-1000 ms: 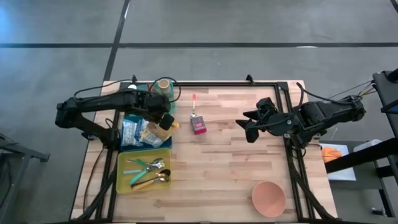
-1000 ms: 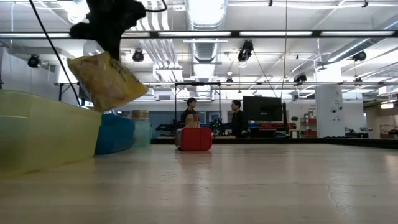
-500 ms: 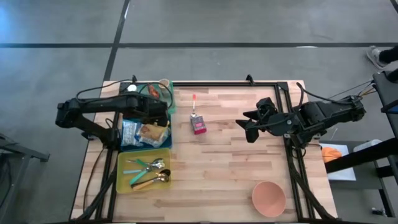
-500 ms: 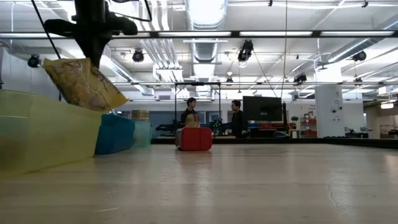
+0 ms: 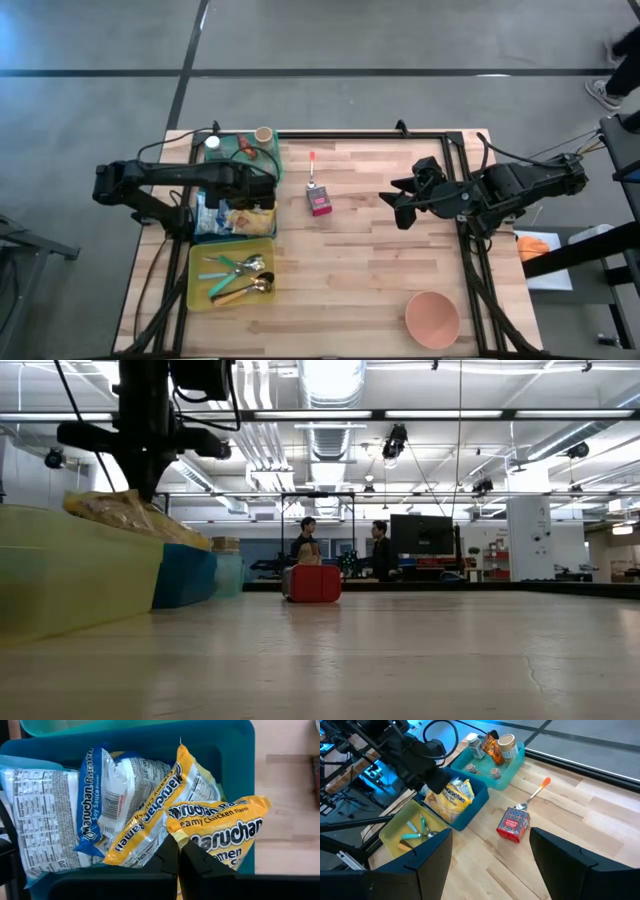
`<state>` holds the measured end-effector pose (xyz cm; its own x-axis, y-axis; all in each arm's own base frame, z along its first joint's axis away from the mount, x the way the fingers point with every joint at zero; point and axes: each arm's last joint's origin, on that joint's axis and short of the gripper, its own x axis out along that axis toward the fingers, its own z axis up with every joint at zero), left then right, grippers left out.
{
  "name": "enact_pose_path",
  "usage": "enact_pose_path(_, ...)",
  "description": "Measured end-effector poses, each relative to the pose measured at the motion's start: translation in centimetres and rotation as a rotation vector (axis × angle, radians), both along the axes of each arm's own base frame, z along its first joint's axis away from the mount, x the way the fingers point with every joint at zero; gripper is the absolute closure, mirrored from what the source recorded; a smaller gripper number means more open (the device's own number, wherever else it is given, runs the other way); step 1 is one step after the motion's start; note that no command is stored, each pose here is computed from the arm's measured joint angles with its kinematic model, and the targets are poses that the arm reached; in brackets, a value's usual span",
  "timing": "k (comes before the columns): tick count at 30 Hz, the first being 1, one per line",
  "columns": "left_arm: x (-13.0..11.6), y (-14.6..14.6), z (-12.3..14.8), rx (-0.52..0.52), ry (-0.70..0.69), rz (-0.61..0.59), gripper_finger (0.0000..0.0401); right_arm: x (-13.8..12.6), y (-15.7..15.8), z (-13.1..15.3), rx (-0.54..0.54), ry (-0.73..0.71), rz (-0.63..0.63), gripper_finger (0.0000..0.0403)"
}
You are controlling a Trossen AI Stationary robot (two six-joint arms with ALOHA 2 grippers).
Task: Pick & Place Food Item
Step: Put the yellow noodle pack into the dark blue bin
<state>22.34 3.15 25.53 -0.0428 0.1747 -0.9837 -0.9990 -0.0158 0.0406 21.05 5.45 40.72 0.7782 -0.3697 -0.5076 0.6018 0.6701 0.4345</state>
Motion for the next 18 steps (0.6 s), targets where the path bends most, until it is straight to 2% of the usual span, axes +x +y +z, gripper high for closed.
enact_pose_path(12,0.1,-0.4,-1.7,0.006,-0.014,-0.029,0.0401,0.0,0.0,0.0,0.000,0.000,0.000,0.0140)
enact_pose_path(18,-0.5,-0.5,-3.1,0.001,0.027,-0.059,0.0398,0.0,0.0,0.0,0.000,0.000,0.000,0.0140)
